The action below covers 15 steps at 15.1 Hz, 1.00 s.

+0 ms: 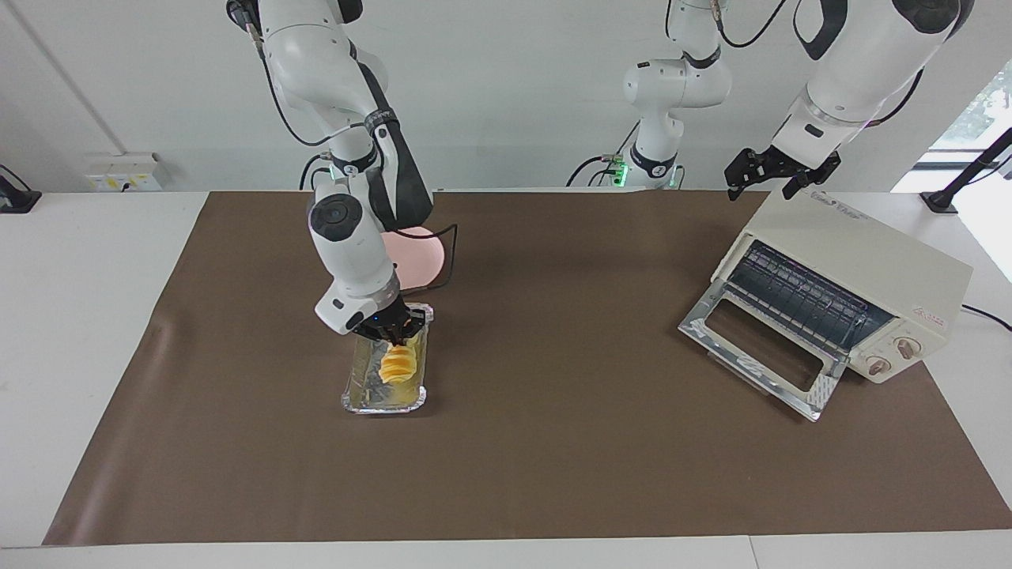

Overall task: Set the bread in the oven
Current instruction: 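Carry the bread over the foil tray and lower it in, then open the right gripper to release the bread and grip the tray edge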

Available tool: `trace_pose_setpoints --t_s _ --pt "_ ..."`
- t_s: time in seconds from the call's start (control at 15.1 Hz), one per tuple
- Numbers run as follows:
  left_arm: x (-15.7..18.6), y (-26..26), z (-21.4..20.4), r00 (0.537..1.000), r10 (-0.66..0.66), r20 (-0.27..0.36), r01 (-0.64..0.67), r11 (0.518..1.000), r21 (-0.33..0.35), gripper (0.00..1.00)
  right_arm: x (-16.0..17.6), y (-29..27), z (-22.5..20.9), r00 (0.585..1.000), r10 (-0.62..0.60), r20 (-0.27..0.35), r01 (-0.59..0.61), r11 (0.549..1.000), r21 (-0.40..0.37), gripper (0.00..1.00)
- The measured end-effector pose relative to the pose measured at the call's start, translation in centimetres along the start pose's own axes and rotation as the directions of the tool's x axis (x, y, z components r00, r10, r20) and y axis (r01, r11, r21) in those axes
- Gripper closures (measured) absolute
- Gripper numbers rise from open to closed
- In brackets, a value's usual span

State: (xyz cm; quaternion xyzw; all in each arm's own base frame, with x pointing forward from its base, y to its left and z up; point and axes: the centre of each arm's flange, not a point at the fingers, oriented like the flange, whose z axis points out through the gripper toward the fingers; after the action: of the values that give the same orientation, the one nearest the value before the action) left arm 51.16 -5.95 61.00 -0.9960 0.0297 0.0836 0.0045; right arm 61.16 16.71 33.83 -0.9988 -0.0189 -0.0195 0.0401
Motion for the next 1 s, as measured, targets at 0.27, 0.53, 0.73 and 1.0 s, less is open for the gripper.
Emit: trace_pose_setpoints --t_s 0.27,0.53,0.73,1.0 --pt "0.0 0.0 0.0 1.000 0.000 0.000 0.000 1.000 0.000 0.00 -0.1 0.1 1.8 1.000 0.001 -0.002 -0.001 1.000 0.001 0.92" --pt "0.0 0.0 0.0 1.000 0.000 0.000 0.000 1.000 0.000 0.00 -0.2 0.2 1.8 1.000 -0.007 0.005 0.007 1.000 -0.001 0.77" --pt "0.0 0.0 0.0 1.000 0.000 0.000 0.000 1.000 0.000 0.00 0.2 0.9 -0.1 0.994 -0.073 0.083 0.074 0.997 -0.011 0.44" --pt "0.0 0.0 0.0 1.000 0.000 0.000 0.000 1.000 0.000 0.00 1.7 3.1 -6.3 0.989 -0.098 0.115 0.104 0.994 -0.046 0.05"
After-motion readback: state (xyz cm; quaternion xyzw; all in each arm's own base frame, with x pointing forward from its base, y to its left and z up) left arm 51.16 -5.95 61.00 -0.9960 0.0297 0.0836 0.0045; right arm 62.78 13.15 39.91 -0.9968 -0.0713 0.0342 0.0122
